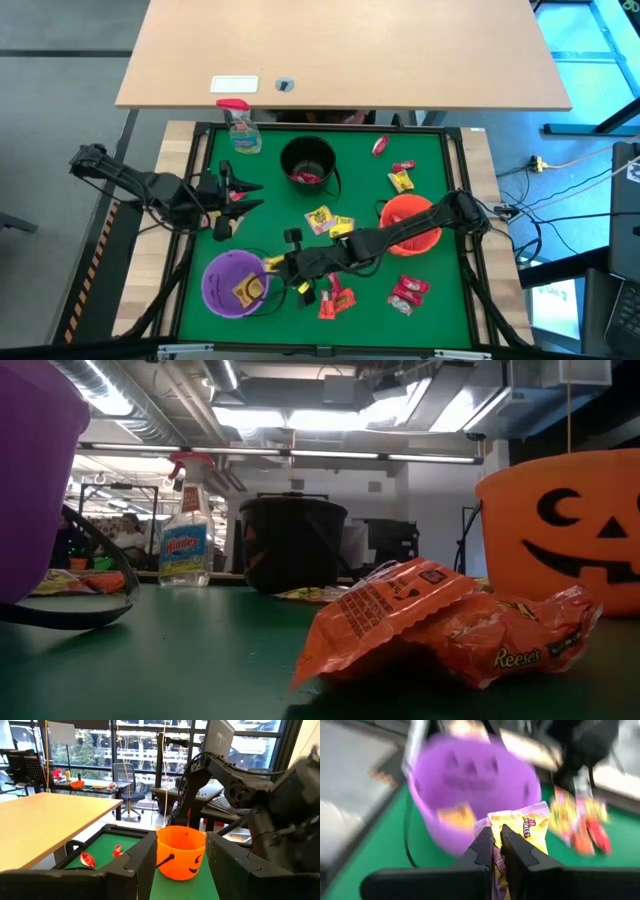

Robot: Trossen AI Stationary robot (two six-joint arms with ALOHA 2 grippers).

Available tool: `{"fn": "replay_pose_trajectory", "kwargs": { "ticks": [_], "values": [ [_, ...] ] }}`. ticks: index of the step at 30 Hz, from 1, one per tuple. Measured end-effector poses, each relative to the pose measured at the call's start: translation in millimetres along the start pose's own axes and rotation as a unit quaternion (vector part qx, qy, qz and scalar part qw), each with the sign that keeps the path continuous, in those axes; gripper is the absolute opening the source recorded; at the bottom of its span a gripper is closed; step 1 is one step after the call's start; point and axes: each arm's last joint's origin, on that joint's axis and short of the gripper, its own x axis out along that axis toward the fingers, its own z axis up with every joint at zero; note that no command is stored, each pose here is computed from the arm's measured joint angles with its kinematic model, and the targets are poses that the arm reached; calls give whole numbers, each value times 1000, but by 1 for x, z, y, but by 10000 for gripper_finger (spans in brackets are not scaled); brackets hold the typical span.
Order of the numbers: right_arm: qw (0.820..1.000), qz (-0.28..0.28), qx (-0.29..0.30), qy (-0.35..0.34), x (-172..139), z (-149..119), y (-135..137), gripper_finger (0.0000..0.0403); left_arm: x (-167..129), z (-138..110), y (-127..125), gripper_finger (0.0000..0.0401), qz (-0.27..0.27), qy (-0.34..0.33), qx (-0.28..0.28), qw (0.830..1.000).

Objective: Sort candy
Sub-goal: Put the yellow candy into the violet bucket

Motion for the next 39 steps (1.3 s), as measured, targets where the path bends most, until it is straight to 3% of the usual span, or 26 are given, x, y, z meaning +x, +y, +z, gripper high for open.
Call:
{"fn": "replay_pose_trajectory", "kwargs": {
  "ticks": [4, 12, 31, 34, 39],
  "values": [
    [998, 20, -4, -65, 3, 10, 1, 20, 0, -1, 0, 156, 0, 5, 3, 1000],
    [991, 53, 3, -120, 30, 1, 1, 23, 0, -2, 0, 156, 5, 10, 7, 1000],
    [993, 66, 21, -94, 60, -25, 0, 25, 0, -3, 0, 156, 7, 13, 8, 1000],
    [993, 66, 17, -95, 60, -25, 0, 43, 0, -3, 0, 156, 7, 13, 5, 1000],
    [992, 69, 17, -106, 59, -23, 0, 107, 0, -3, 0, 156, 7, 13, 5, 1000]
  ]
}}
